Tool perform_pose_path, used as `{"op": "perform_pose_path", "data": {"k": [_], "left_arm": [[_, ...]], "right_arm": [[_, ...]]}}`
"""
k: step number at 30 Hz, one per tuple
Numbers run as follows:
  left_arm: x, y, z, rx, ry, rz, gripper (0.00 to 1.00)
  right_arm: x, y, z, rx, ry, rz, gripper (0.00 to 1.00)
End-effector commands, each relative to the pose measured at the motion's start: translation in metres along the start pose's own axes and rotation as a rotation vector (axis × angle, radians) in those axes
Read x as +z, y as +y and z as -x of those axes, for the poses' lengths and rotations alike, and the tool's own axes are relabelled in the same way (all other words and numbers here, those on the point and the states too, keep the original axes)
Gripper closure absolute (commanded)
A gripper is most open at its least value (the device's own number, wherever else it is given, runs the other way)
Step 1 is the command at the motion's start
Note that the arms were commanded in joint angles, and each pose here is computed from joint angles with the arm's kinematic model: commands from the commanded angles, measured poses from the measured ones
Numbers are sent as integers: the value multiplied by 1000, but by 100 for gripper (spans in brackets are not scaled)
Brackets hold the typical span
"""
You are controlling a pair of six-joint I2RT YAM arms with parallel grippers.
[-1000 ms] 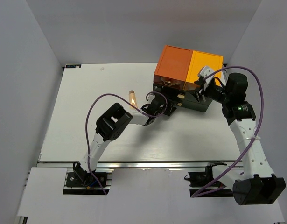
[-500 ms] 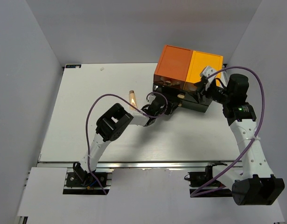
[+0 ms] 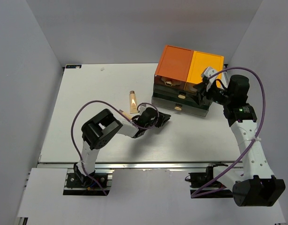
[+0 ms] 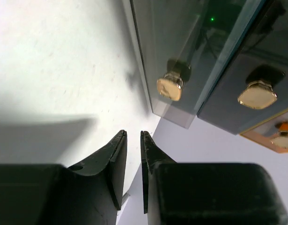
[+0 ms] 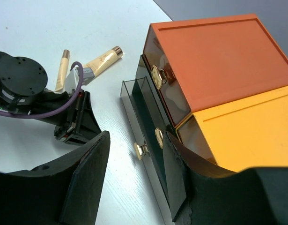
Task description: Organize the makeup
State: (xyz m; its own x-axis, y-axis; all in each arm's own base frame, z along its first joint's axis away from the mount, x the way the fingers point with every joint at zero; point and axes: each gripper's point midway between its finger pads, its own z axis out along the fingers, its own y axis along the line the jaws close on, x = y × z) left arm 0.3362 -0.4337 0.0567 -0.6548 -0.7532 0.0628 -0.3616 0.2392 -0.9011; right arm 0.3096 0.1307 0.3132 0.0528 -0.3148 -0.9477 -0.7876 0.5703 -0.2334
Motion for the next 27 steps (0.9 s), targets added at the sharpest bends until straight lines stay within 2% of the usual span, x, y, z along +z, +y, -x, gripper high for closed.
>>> {"op": "perform_pose_path", "data": {"k": [1, 2, 5, 6, 8, 9, 11, 16, 27], "left_arm": [[-24, -33, -6, -11, 1, -81, 72], [-25, -37, -5, 0, -7, -96, 71], [-16, -53, -9, 42, 1, -137, 60], [-10, -54, -10, 54, 4, -137, 50], [0, -67, -14, 68, 10, -151, 45], [10, -59, -12, 64, 6, -135, 44], [21, -67, -11, 44, 2, -144, 44], [43, -51, -7, 50, -3, -97, 43], [52, -42, -5, 60, -4, -69, 43]], "right_arm": [[1, 3, 6, 6, -35, 20, 46], [1, 4, 5, 11, -33, 25, 45], [2, 5, 1, 20, -25, 34, 44], [2, 6, 0, 25, -22, 37, 43], [3, 7, -1, 30, -21, 41, 43], [3, 7, -2, 30, -20, 40, 42], [2, 7, -1, 27, -20, 37, 42], [-1, 6, -1, 11, -17, 19, 42], [-2, 6, -4, 9, -15, 8, 42]]}}
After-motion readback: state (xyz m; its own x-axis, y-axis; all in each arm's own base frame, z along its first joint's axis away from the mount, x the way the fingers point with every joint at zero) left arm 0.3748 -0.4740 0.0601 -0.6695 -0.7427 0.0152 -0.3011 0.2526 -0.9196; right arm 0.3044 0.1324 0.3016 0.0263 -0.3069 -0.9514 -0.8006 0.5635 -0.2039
